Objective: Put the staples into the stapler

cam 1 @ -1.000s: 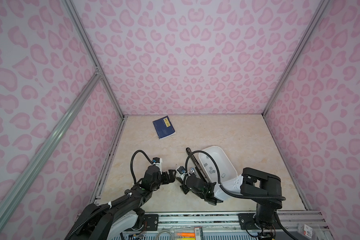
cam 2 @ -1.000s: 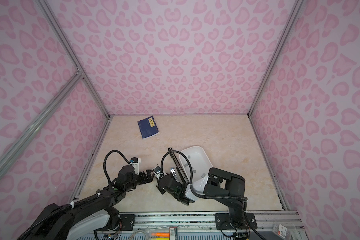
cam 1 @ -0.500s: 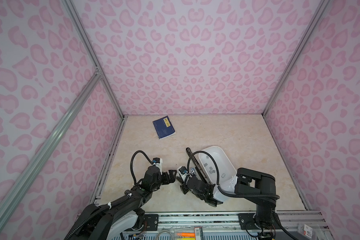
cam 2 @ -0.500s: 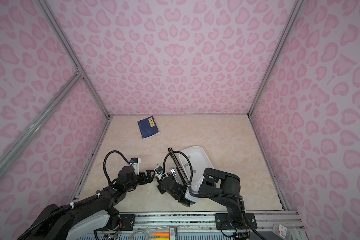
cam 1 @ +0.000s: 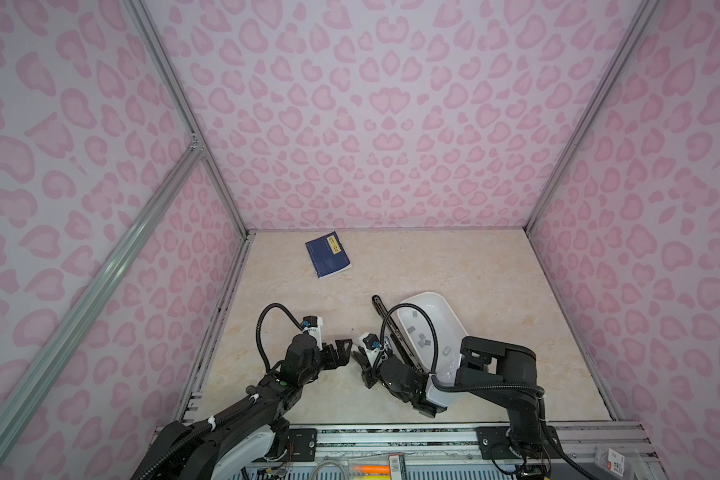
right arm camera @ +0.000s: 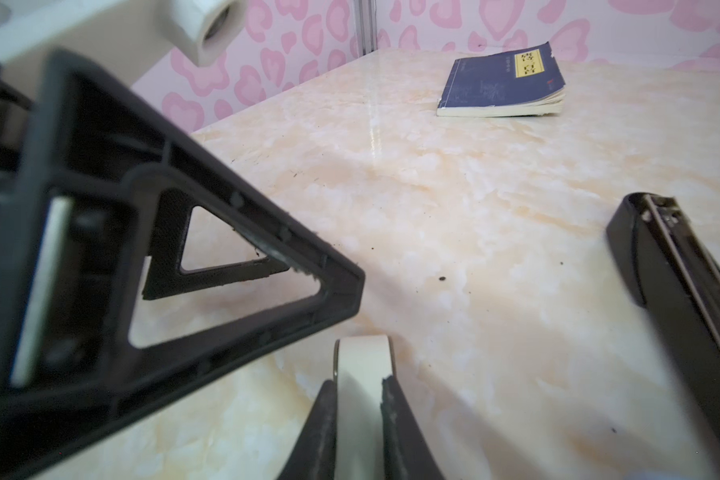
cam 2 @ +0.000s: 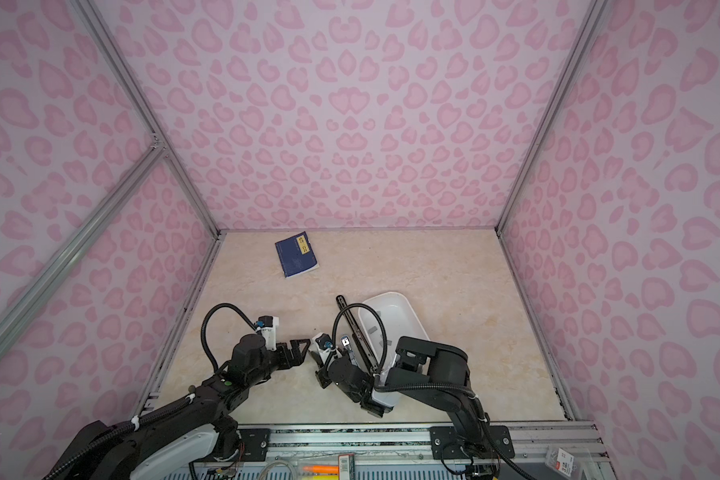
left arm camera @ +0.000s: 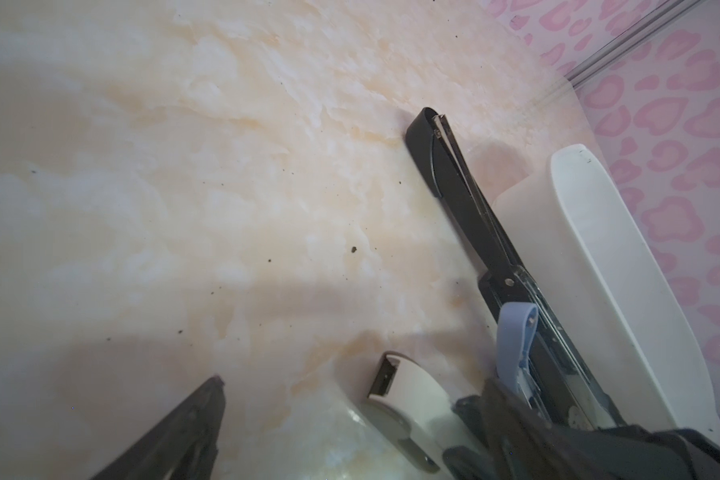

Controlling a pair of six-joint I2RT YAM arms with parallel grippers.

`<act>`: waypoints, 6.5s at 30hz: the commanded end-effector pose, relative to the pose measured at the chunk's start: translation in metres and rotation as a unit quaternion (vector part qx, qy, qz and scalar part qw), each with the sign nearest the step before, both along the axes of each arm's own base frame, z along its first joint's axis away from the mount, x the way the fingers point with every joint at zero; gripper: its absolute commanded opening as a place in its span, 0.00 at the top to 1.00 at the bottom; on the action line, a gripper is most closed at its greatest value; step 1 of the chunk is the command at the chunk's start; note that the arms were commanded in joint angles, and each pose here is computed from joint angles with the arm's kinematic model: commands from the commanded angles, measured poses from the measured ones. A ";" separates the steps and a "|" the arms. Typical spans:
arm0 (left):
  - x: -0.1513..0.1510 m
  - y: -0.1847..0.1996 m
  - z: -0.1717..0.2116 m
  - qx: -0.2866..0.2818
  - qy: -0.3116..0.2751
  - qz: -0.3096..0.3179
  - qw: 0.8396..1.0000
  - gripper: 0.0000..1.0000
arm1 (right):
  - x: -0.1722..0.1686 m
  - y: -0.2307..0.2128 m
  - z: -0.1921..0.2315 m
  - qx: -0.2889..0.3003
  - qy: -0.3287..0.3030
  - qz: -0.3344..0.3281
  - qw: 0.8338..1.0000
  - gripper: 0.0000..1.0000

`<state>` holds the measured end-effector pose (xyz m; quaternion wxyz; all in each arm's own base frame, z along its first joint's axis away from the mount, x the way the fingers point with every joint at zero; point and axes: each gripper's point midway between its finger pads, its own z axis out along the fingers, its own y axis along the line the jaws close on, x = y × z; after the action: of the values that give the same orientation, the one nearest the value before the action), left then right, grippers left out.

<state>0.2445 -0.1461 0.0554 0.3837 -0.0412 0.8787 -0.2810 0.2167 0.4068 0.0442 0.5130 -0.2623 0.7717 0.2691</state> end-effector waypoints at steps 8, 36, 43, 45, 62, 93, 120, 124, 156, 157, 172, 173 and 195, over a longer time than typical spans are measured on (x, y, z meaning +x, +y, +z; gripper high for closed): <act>-0.001 0.006 0.009 0.004 -0.018 0.010 1.000 0.03 | 0.002 -0.009 -0.016 -0.128 0.048 -0.012 0.991 0.74; -0.005 0.009 0.053 -0.018 -0.066 0.010 0.998 0.04 | -0.003 -0.066 0.042 -0.137 0.037 -0.102 0.985 0.47; -0.005 -0.016 0.075 -0.035 -0.076 -0.037 0.996 0.04 | -0.038 -0.101 0.030 -0.149 0.060 -0.107 0.981 0.45; -0.004 -0.022 0.076 -0.030 -0.075 -0.043 0.996 0.04 | -0.046 -0.103 0.025 -0.157 0.065 -0.104 0.980 0.45; -0.009 -0.037 0.072 -0.027 -0.068 -0.055 0.996 0.03 | -0.042 -0.106 -0.016 -0.189 0.094 -0.130 0.969 0.49; -0.004 -0.033 0.083 -0.006 -0.056 -0.038 0.998 0.04 | -0.026 -0.087 -0.039 -0.188 0.109 -0.113 0.969 0.69; 0.027 -0.024 0.085 -0.034 -0.040 -0.022 0.998 0.04 | -0.004 -0.069 -0.036 -0.153 0.093 -0.069 0.981 0.53; 0.025 -0.023 0.085 -0.035 -0.043 -0.022 0.998 0.04 | -0.004 -0.062 -0.038 -0.152 0.095 -0.063 0.982 0.52; 0.041 -0.043 0.063 -0.053 -0.013 -0.055 0.997 0.06 | -0.004 -0.065 -0.059 -0.139 0.079 -0.045 0.986 0.75; 0.042 -0.046 0.062 -0.057 -0.011 -0.060 0.997 0.10 | -0.004 -0.064 -0.059 -0.138 0.078 -0.044 0.986 0.76; 0.075 -0.072 0.018 -0.055 0.046 -0.080 0.994 0.36 | -0.004 -0.062 -0.060 -0.131 0.077 -0.040 0.988 0.77; 0.077 -0.075 0.014 -0.058 0.051 -0.086 0.993 0.37 | -0.004 -0.061 -0.060 -0.131 0.077 -0.039 0.988 0.77; 0.029 -0.100 0.027 -0.088 0.025 -0.150 0.984 0.55 | 0.001 -0.061 -0.060 -0.115 0.078 -0.042 0.989 0.78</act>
<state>0.2727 -0.2455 0.0789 0.2940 0.0553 0.8601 -0.4133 0.2290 0.3585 0.0132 0.4729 -0.2393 0.8232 0.2038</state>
